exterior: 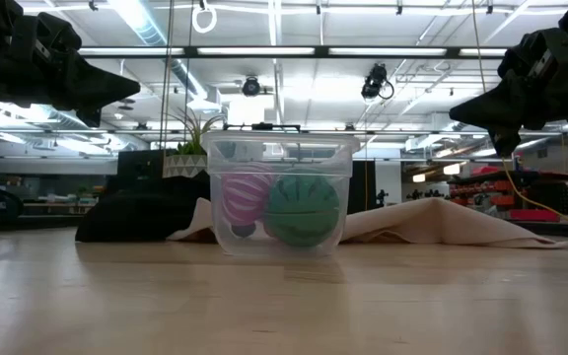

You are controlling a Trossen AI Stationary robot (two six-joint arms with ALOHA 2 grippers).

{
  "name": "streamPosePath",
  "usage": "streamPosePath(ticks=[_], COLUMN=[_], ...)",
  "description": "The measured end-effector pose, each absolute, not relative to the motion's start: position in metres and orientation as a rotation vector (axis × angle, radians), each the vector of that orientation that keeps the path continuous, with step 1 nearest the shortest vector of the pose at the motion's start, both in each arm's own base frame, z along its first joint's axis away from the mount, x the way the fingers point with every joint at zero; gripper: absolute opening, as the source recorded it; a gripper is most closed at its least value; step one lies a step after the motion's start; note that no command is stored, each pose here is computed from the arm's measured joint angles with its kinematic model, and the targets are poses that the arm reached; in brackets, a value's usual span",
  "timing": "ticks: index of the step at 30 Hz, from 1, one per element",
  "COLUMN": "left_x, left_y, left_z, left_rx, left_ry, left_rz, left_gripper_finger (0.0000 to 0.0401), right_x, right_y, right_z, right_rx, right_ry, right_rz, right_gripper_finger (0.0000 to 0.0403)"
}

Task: Pick and placing Produce into tupperware
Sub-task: Return To Home Position

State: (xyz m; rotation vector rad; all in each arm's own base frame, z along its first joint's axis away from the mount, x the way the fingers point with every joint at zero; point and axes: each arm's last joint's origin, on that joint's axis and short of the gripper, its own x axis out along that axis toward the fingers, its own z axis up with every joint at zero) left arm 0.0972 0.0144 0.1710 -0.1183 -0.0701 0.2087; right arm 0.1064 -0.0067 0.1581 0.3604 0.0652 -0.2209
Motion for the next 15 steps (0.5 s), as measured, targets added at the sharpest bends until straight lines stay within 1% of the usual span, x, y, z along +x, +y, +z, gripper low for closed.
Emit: streamPosePath(ticks=[10,15], left_x=[0.0972,0.0972], left_y=[0.0144,0.0144], left_z=[0.1711,0.1711], left_rx=[-0.118,-0.118], left_ry=[-0.070,-0.070], left_rz=[0.209,0.209], left_gripper_finger=[0.0031,0.0028], right_x=[0.1063,0.1064], right_y=[-0.0067,-0.0067], right_z=[0.1581,0.1580], right_rx=[0.361,0.360], right_ry=[0.065,0.065], right_rz=[-0.221,-0.221], right_gripper_finger=[0.0023,0.0023])
